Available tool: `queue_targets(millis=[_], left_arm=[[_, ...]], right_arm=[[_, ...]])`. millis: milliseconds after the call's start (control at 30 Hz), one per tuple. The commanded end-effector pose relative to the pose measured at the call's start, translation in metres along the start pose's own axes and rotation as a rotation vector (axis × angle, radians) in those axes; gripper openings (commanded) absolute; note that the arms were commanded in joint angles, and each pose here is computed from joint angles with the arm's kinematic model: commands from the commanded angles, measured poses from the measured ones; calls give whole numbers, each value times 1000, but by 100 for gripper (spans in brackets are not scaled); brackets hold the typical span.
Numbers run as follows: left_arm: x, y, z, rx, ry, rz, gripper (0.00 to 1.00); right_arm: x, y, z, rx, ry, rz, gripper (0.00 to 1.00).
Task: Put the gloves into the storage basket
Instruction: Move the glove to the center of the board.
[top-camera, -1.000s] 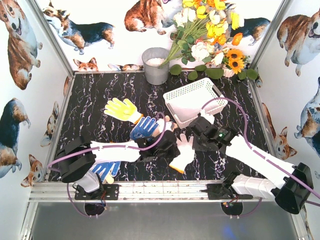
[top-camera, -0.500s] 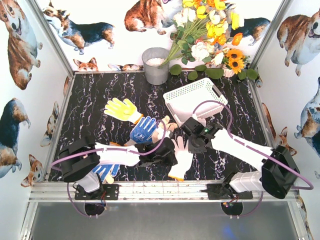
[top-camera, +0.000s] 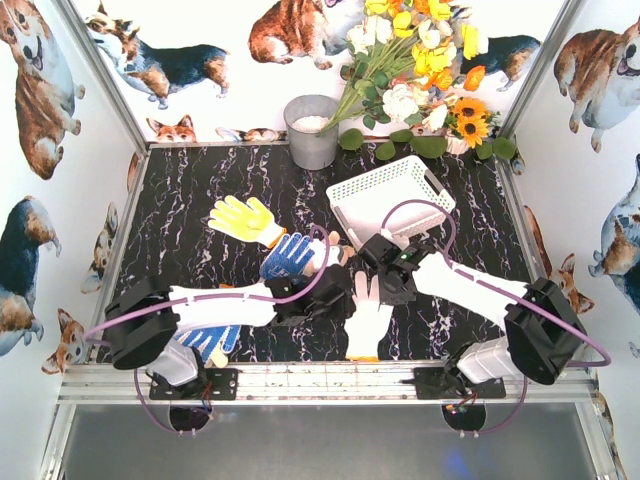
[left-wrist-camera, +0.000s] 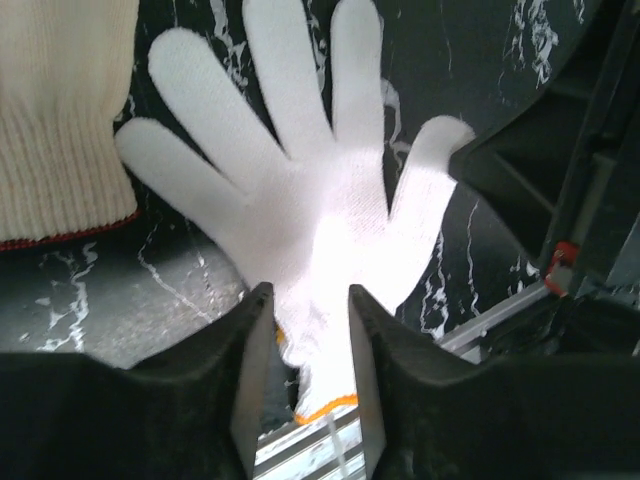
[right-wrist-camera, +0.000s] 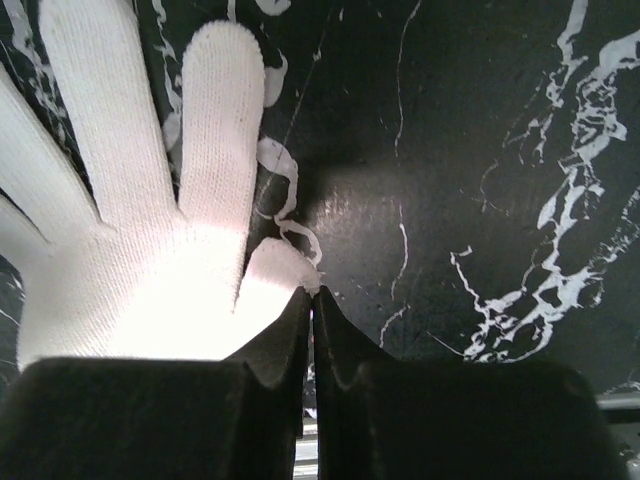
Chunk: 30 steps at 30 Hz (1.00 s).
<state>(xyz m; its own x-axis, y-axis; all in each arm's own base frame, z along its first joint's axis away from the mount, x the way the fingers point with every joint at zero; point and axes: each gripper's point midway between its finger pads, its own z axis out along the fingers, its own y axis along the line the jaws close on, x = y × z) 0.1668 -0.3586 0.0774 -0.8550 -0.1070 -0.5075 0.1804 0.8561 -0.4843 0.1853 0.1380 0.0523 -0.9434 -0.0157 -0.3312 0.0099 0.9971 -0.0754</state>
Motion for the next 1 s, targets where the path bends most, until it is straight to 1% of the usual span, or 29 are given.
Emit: queue_targets(millis=[0, 100, 267, 367, 500, 567, 633, 767, 967], left_arm=[[-12, -4, 16, -29, -33, 13, 26], [-11, -1, 23, -41, -35, -4, 20], [-8, 3, 38, 3, -19, -68, 15], [-8, 14, 49, -30, -24, -82, 13], [-7, 41, 58, -119, -34, -96, 12], [-5, 47, 63, -123, -26, -102, 11], [-4, 52, 67, -134, -22, -94, 11], [-8, 71, 69, -209, -33, -75, 10], [-21, 85, 71, -224, -42, -72, 10]], right_arm=[[-25, 15, 4, -87, -49, 61, 0], [-26, 20, 8, -144, -30, 93, 0], [-30, 26, 10, -192, -17, 106, 0], [-29, 25, 12, -191, 0, 108, 0], [-23, 23, 15, -190, 22, 114, 0], [-20, 23, 16, -193, 32, 120, 0], [-17, 23, 17, -197, 42, 122, 0], [-14, 21, 15, -200, 49, 124, 0], [-21, 26, 14, -239, 41, 153, 0]])
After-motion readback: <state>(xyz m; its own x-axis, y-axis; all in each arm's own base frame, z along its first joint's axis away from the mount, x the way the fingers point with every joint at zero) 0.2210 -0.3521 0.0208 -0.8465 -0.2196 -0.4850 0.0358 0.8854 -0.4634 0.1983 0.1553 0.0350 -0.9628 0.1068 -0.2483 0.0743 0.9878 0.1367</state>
